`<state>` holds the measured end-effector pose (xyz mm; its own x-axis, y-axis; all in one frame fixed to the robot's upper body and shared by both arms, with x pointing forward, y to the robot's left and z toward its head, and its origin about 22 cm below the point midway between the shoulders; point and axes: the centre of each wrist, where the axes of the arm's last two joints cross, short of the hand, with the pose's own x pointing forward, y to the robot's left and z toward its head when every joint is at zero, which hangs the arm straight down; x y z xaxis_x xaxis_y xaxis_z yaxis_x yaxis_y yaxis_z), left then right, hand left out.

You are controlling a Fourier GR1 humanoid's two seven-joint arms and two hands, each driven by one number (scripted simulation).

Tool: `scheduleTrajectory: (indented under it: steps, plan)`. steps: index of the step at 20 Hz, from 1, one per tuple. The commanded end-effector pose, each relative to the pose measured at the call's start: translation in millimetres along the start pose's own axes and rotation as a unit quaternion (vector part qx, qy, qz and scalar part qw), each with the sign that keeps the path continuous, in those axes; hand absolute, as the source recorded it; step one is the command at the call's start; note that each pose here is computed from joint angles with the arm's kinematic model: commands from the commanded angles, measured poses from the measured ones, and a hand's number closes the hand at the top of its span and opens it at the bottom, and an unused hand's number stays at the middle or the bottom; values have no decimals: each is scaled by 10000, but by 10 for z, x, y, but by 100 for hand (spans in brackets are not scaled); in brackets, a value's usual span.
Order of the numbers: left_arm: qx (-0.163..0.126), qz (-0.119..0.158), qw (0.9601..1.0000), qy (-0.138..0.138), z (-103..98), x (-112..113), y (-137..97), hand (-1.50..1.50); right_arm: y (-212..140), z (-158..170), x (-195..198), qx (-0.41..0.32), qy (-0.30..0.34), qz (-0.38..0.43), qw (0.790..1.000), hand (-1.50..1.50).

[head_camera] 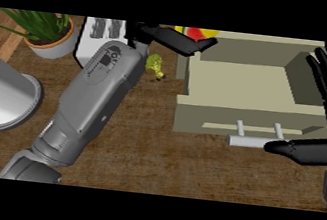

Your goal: Pick up the cup, place it into the drawer and close the drawer

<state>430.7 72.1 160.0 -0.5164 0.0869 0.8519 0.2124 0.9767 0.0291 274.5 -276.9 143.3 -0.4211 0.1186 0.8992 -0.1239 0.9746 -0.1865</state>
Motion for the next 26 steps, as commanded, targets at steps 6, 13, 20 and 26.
scheduleTrajectory:
  steps: [6,13,20,26]
  plan:
    - [67,-680,9923,1033,-344,126,-403,150,13,-23,-38,126,-189,-135,9997,-150]
    - [-317,-1149,9768,1777,-35,-327,-312,150,91,-220,105,404,-256,-155,9987,-150]
    - [-813,-1435,9640,2085,49,-425,-314,150,228,-315,122,593,-415,-251,9971,-150]
    - [-491,-742,9786,1856,176,-518,-270,-150,328,-336,94,1154,-466,-643,9901,-150]
